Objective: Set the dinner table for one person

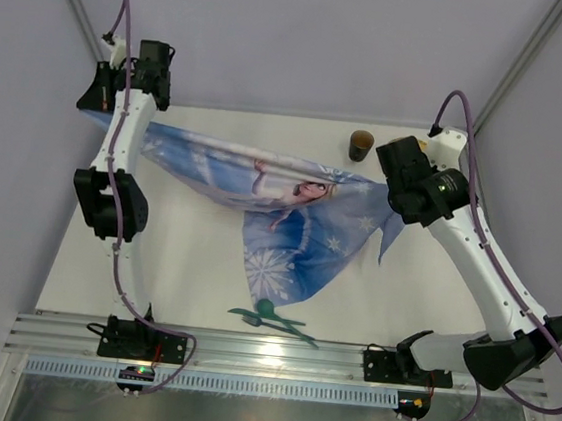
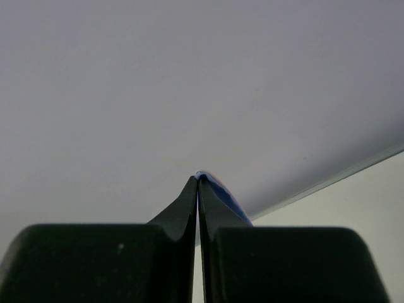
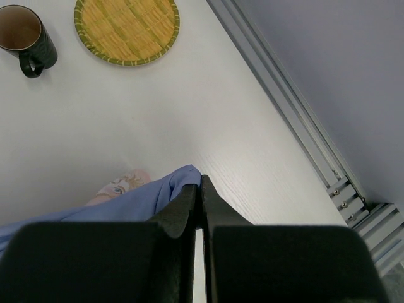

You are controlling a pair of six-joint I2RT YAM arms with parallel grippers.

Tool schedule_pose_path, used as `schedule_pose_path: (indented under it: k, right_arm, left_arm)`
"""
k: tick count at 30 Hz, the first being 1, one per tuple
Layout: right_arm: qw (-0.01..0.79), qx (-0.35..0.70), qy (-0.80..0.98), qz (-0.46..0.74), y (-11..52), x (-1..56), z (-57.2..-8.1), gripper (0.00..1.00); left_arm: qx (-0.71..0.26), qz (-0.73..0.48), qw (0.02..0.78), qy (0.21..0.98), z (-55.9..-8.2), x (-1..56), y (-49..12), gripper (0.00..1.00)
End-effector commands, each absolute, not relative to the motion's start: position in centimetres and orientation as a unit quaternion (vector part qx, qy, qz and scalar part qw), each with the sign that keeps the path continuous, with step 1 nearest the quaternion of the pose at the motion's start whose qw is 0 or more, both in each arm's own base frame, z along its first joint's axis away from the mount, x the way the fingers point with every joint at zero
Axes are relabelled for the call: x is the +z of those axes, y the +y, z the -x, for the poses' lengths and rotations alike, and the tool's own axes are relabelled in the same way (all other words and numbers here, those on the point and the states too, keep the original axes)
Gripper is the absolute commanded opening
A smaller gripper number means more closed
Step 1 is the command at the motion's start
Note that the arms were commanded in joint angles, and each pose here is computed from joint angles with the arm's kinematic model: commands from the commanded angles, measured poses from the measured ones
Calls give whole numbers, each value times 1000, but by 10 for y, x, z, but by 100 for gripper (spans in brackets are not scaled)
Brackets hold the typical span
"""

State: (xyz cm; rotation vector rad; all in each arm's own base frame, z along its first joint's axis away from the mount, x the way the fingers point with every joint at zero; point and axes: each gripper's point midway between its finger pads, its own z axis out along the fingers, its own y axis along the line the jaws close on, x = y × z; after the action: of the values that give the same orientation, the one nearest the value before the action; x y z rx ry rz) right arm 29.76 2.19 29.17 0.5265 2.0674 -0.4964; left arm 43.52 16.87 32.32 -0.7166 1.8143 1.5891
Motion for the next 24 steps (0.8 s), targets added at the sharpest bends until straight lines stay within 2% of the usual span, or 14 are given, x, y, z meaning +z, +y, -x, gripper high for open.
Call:
schedule_pose_path:
  k: [1,8,14,16,18,21,24]
  right_arm:
    - [473,-231,815,-243,5,309,-294,3]
    - [481,-222,814,-237,11,307,-307,3]
    - [430,-156,879,-132,64,256,-346,4]
    - [418,-143,892,-95,76,244,-355,54]
    - [407,-135,900,-83,85,227,-363,78]
    - [403,-131,903,-72,91,215,-365,85]
    - [413,-120,900,-69,95,213,-360,85]
  left_arm:
    - [623,339,306,635,-389,361,203,0]
    - [605,374,283,644,-364,347,237,0]
    - [592,356,250,679,-369,315,234,0]
    - [590,349,240,687,-371,305,234,0]
    - [585,351,240,691,-373,302,234,0]
    - [581,352,241,693,-374,301,234,0]
    - [577,350,241,697,-377,298,233,0]
